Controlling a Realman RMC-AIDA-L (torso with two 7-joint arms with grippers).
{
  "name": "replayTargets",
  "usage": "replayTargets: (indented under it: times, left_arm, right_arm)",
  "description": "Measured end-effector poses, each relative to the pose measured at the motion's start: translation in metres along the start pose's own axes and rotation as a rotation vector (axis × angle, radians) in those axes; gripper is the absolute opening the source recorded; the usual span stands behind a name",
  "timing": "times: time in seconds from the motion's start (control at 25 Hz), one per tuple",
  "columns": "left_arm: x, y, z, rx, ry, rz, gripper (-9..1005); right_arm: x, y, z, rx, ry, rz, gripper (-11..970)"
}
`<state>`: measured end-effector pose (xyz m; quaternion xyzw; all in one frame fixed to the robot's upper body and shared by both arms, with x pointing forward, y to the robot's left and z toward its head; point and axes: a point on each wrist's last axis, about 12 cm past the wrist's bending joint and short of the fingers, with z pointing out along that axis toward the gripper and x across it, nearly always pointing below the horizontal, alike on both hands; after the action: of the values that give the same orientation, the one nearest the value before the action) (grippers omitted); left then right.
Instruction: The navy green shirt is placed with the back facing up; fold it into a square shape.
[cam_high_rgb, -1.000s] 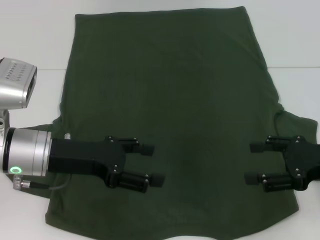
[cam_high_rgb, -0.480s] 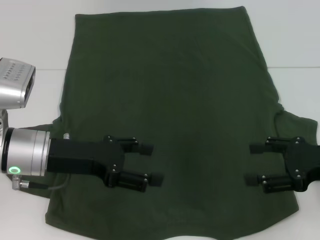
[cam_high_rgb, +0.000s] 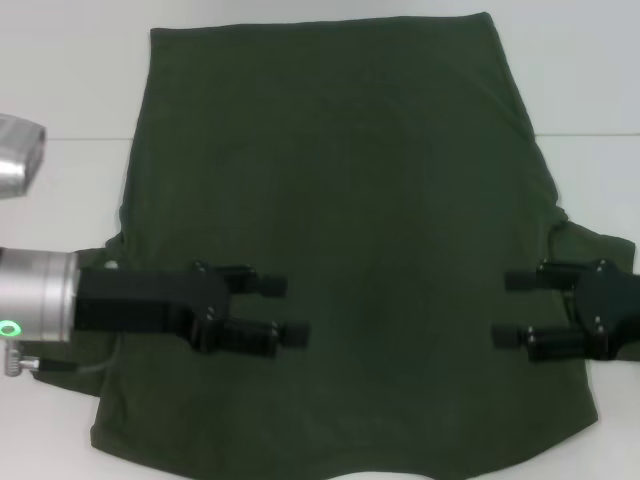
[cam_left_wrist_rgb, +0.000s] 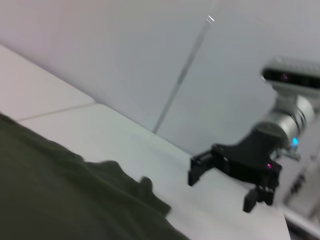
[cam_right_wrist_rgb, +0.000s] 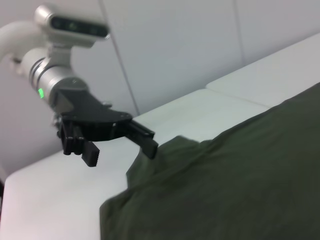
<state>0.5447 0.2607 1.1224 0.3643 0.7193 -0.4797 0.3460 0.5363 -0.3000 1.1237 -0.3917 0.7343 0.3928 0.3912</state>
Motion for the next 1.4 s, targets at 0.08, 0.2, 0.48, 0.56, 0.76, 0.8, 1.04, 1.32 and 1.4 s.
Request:
replayTargets:
  times: [0.08, 0.2, 0.48, 0.56, 0.76, 0.8, 1.04, 1.32, 1.4]
  left_arm:
    - [-0.002, 0.003, -0.008, -0.027, -0.03, -0.069, 877]
    - [-0.007, 0.011, -0.023, -0.099, -0.075, -0.234, 873]
    - [-0.012, 0.03, -0.055, -0.255, -0.159, -0.641, 865]
    - [-0.009, 0.034, -0.065, -0.298, -0.186, -0.726, 862]
    - [0.013, 0.041, -0.096, -0.426, -0.314, -0.87, 857]
    - [0.019, 0.041, -0.104, -0.45, -0.345, -0.89, 855]
    - [0.059, 0.038, -0.135, -0.581, -0.429, -0.973, 848]
    - [0.082, 0.033, -0.148, -0.668, -0.432, -0.935, 840]
    - [0.085, 0.034, -0.149, -0.695, -0.431, -0.915, 837]
  right_arm:
    - [-0.003, -0.003, -0.001, 0.02, -0.017, 0.046, 914]
    - [-0.007, -0.008, -0.002, 0.048, -0.033, 0.137, 914]
    - [-0.011, -0.01, 0.003, 0.048, -0.055, 0.269, 914]
    - [-0.013, -0.009, 0.006, 0.031, -0.072, 0.286, 914]
    - [-0.017, -0.009, 0.013, -0.004, -0.115, 0.319, 914]
    - [-0.017, -0.01, 0.014, -0.005, -0.121, 0.327, 914]
    - [-0.017, -0.014, 0.014, 0.005, -0.122, 0.338, 913]
    - [-0.018, -0.015, 0.013, 0.01, -0.124, 0.338, 913]
    - [-0.018, -0.015, 0.013, 0.011, -0.124, 0.338, 913]
